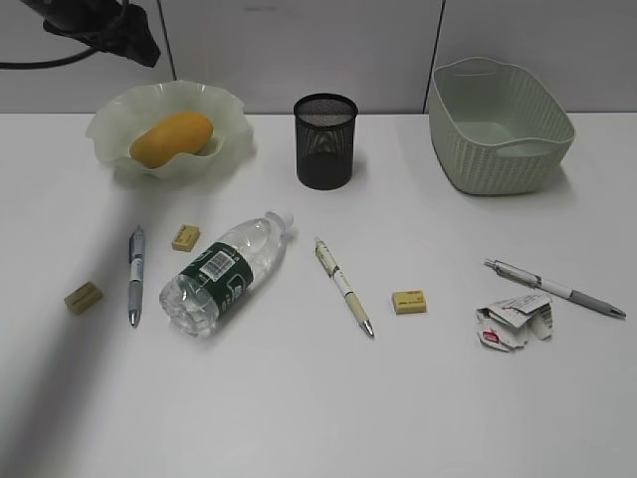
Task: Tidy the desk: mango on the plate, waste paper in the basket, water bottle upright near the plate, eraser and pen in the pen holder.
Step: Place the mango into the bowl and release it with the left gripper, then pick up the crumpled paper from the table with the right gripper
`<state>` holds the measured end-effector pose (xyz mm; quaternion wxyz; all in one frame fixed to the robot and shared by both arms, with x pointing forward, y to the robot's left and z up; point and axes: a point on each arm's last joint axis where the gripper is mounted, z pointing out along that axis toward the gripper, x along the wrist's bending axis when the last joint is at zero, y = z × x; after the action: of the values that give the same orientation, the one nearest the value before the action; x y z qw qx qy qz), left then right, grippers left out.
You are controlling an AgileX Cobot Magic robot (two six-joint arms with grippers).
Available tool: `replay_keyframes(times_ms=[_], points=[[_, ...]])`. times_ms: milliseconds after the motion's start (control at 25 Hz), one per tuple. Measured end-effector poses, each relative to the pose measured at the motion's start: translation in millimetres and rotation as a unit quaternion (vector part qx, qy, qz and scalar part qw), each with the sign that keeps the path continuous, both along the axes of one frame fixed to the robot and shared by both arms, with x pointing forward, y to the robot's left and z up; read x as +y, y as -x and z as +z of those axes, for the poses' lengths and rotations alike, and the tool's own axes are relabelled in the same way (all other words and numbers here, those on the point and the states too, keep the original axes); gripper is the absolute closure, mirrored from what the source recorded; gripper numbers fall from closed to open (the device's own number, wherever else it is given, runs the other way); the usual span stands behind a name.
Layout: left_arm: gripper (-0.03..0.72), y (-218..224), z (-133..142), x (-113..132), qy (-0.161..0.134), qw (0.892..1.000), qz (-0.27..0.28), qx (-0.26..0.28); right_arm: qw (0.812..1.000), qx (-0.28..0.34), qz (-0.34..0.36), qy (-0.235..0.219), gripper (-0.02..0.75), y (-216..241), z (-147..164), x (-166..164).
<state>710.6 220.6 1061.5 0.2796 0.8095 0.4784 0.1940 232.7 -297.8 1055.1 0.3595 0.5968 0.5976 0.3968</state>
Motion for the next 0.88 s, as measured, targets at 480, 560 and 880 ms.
replay_keyframes(times_ms=[480,560,880], points=[[0.113,90,32,8,0.009,0.985,0.011,0.171,1.0,0.0,0.0,0.0,0.228,0,0,0],[0.113,108,26,10,0.006,0.981,0.013,0.193,1.0,0.0,0.0,0.0,0.228,0,0,0],[0.15,197,-9,19,0.019,0.96,0.024,0.278,1.0,0.0,0.0,0.0,0.228,0,0,0]])
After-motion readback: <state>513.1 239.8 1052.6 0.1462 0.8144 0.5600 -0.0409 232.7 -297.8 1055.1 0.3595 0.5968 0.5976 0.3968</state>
